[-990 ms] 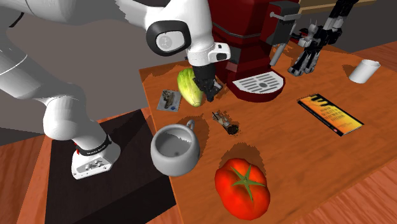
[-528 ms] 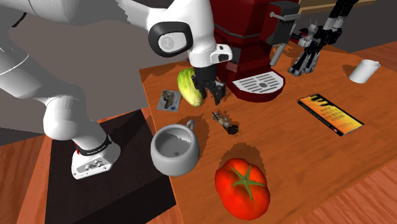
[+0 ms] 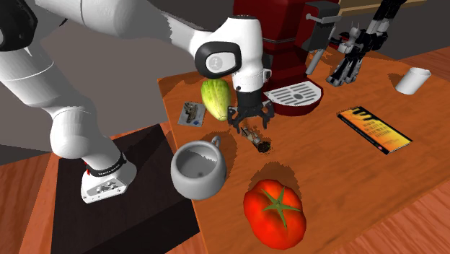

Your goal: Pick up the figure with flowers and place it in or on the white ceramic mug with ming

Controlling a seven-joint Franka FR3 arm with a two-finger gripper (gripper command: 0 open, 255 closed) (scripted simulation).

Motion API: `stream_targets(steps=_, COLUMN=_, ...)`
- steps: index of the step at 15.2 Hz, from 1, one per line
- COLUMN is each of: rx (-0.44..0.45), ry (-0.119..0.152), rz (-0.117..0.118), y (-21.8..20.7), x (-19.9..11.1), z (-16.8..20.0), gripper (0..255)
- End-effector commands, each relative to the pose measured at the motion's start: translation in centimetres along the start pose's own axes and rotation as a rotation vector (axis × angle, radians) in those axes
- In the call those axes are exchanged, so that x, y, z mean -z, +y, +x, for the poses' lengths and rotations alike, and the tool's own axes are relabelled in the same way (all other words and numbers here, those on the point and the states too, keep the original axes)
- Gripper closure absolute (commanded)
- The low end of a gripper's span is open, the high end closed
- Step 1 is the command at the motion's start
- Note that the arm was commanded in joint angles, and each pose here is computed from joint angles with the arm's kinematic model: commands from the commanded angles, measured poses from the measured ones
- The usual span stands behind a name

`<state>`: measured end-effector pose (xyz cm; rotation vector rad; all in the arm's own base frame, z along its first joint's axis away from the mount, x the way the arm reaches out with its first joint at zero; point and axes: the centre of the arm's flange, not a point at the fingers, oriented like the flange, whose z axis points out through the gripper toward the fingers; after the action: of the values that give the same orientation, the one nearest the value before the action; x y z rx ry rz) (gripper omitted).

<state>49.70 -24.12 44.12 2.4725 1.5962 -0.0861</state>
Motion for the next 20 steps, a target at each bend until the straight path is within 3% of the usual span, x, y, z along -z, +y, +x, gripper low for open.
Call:
stream_targets(steps=1, rx=0.024, ry=-0.004, rz=0.0, y=0.1, x=-1.1, z=0.0, gripper=0)
stream_targets(steps=5, rx=0.024, ry=-0.004, rz=0.0, y=0.1, x=-3.0, z=0.0, gripper=0)
stream_targets(steps=12, rx=0.024, ry=-0.004, rz=0.0, y=0.1, x=-3.0, z=0.0, gripper=0)
stream_targets(steps=13, rx=0.024, ry=-0.004, rz=0.0, y=0.1, x=-3.0, z=0.0, gripper=255)
stream_targets(steps=20, rx=0.024, ry=-0.004, rz=0.0, y=0.1, x=-3.0, z=0.0, gripper=255)
